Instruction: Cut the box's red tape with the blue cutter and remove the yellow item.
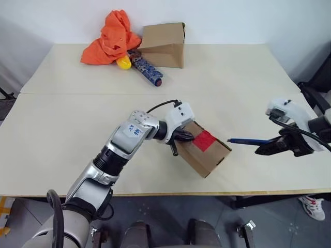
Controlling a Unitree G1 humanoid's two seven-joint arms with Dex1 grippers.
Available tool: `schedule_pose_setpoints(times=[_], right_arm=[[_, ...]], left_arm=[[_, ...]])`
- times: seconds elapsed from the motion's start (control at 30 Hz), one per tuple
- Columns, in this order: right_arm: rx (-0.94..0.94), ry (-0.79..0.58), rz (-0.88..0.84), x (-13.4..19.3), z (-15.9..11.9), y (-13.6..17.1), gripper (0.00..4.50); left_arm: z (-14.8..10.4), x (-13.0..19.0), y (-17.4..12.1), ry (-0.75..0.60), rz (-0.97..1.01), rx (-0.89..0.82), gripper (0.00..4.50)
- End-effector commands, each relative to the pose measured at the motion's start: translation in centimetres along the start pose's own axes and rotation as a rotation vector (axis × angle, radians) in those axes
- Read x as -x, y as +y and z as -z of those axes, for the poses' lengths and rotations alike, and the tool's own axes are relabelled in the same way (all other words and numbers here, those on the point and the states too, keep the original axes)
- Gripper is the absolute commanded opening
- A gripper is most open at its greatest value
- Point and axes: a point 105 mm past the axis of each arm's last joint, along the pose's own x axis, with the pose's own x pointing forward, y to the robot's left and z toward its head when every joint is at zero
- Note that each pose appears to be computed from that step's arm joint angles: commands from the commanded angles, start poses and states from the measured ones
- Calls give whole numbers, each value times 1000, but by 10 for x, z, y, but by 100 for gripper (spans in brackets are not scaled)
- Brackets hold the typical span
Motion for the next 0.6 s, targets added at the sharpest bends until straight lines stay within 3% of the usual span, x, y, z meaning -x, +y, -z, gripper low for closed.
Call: schedule_pose_setpoints(times=[0.03, 0.23, 0.33, 0.5, 0.6], right_arm=[[7, -112, 56, 18, -6, -5, 15], [-41, -308, 158, 5, 1, -41, 15], [-80, -396, 159, -18, 10, -53, 15], [-164, -535, 307, -61, 28, -92, 15], [-205, -555, 322, -71, 33, -98, 114]], left_arm=[[47, -13, -2, 170, 7, 84, 2], [48, -12, -2, 179, 15, 76, 2], [48, -11, -2, 178, 15, 74, 2], [39, -5, 0, 135, 19, 62, 2], [28, 5, -3, 79, 53, 47, 0]])
